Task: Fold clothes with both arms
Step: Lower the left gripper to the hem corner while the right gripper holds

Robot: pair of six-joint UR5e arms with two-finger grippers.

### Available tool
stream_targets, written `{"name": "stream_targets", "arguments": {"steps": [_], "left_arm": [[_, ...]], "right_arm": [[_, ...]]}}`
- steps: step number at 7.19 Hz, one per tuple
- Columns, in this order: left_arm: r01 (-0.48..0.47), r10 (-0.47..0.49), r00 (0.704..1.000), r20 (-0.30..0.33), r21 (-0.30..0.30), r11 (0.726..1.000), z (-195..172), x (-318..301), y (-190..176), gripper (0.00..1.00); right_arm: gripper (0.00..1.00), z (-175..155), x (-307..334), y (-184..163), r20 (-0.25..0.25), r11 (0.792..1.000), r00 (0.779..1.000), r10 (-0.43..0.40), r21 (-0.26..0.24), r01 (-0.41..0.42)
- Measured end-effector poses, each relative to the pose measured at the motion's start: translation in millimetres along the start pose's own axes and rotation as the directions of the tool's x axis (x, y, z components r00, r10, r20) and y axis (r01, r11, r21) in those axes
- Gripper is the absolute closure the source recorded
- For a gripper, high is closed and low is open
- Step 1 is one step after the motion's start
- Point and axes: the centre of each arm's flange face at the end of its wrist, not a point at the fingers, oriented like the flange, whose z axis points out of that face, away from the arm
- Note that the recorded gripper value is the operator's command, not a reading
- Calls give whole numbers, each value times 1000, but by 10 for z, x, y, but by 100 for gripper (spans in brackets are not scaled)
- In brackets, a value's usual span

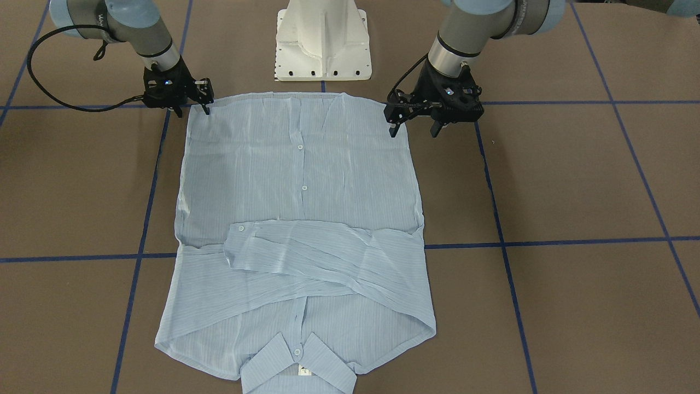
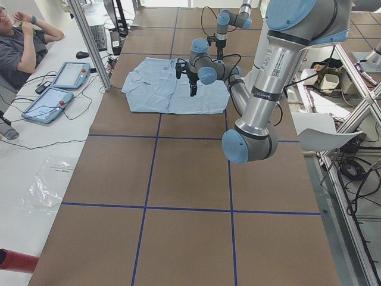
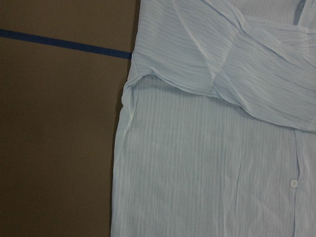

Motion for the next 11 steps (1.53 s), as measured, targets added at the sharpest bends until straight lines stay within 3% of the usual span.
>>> {"name": "stream_targets", "arguments": {"steps": [5,7,11], "left_arm": [[2,-2,1000,3,1,1000,9,-16,-7,1],[3,-3,1000,8,-1,1000,33,-23,-7,1],[14,-13,999,38,-12,1000,160,-216,54,1]], "right_arm": [[75,-77,12,3,14,1000,1000,5,-20,-4],[100,-84,26,5,13,1000,1000,5,-21,-5],[100,-271,-36,-90,44,999,998,40,13,-41]]}}
